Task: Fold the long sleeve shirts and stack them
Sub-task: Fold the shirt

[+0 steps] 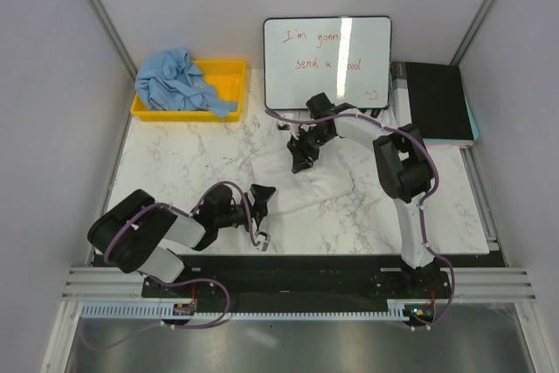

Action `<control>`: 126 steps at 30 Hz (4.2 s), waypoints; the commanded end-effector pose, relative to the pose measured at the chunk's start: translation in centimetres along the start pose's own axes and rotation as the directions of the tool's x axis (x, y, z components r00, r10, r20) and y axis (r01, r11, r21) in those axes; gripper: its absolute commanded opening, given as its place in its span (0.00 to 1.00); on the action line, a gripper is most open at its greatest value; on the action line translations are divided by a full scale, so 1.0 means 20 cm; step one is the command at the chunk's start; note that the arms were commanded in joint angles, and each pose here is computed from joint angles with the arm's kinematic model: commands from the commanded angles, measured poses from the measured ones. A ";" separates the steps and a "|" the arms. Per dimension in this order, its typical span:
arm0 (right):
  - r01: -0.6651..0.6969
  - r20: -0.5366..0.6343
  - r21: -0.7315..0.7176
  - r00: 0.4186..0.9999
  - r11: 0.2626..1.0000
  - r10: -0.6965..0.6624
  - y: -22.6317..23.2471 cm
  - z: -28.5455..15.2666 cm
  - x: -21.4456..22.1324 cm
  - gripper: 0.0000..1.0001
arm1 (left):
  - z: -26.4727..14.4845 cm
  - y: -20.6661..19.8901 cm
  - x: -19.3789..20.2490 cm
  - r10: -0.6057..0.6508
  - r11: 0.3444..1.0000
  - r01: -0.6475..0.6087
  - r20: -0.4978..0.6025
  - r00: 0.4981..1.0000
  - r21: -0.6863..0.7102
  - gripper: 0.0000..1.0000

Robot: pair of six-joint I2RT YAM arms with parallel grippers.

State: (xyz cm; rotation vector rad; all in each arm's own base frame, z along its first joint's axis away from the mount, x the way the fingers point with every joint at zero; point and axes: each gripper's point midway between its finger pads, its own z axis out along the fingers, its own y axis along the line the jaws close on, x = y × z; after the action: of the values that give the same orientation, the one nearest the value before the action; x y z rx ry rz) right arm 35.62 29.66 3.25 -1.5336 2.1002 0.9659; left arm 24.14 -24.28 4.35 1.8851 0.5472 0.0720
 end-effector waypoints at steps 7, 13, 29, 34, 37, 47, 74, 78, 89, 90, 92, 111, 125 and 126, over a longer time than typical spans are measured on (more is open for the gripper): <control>-0.060 -0.097 -0.082 0.994 0.995 0.052 0.12 0.06 0.17 0.50 | -0.07 -0.21 -0.06 -0.148 0.978 0.145 0.004 0.989 0.150 0.70; -0.059 -0.101 -0.101 0.994 0.993 0.049 0.16 0.08 0.17 0.50 | 0.04 -0.12 0.02 -0.117 0.988 0.117 -0.009 0.993 0.100 0.72; -0.176 0.095 -0.007 0.980 0.984 0.176 -0.01 -0.26 -0.11 0.70 | 0.01 -0.08 -0.10 -0.203 0.967 0.190 0.062 0.977 0.169 0.10; -0.270 0.091 0.124 0.961 0.955 0.260 -0.18 -0.47 0.06 0.72 | -0.01 0.02 -0.14 -0.260 0.954 0.245 0.069 0.963 0.175 0.02; -0.282 0.078 0.117 0.958 0.952 0.275 -0.18 -0.48 0.13 0.71 | -0.01 0.03 -0.19 -0.286 0.942 0.266 0.077 0.955 0.205 0.02; -0.233 0.103 0.104 0.970 0.967 0.222 -0.18 -0.38 0.02 0.54 | 0.00 0.17 -0.25 -0.339 0.922 0.321 0.051 0.939 0.215 0.02; -0.359 -0.065 -0.595 0.914 0.720 0.401 0.86 -0.32 0.05 0.38 | -0.06 0.69 0.10 -0.951 -0.172 0.984 -0.252 -0.178 -0.046 0.02; -0.504 -0.100 -0.579 0.824 0.641 0.557 0.63 -0.28 0.10 0.42 | 0.04 0.57 0.21 -0.901 -0.266 0.954 -0.317 -0.297 -0.138 0.02; -0.587 -0.016 -0.246 0.798 0.771 0.602 0.11 -0.54 0.34 0.47 | 0.23 0.55 0.48 -0.854 -0.350 0.911 -0.325 -0.405 -0.218 0.02; -0.575 0.003 -0.221 0.808 0.788 0.590 0.08 -0.58 0.34 0.49 | 0.25 0.54 0.50 -0.846 -0.360 0.906 -0.330 -0.418 -0.225 0.02; -0.575 0.030 -0.165 0.809 0.801 0.587 0.01 -0.65 0.35 0.55 | 0.29 0.49 0.54 -0.796 -0.417 0.870 -0.358 -0.489 -0.262 0.02; -0.622 0.026 -0.148 0.775 0.769 0.632 0.19 -0.46 0.34 0.75 | -0.26 0.44 0.17 -0.617 -0.782 0.612 0.007 -0.787 -0.119 0.99; -0.652 0.055 -0.404 0.683 0.642 0.728 0.76 -0.23 0.10 0.71 | 0.10 0.36 0.32 -0.601 -0.786 0.607 -0.085 -0.795 -0.119 0.74; -0.632 0.083 -0.406 0.694 0.660 0.715 0.75 -0.27 0.07 0.71 | 0.14 0.39 0.34 -0.607 -0.780 0.615 -0.098 -0.789 -0.116 0.72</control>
State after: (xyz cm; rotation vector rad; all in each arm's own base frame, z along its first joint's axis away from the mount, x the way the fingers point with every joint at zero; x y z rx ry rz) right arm 19.67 24.24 4.54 -0.5727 2.7183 1.6397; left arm 28.39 -22.46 6.29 -0.0536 2.5890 -1.2767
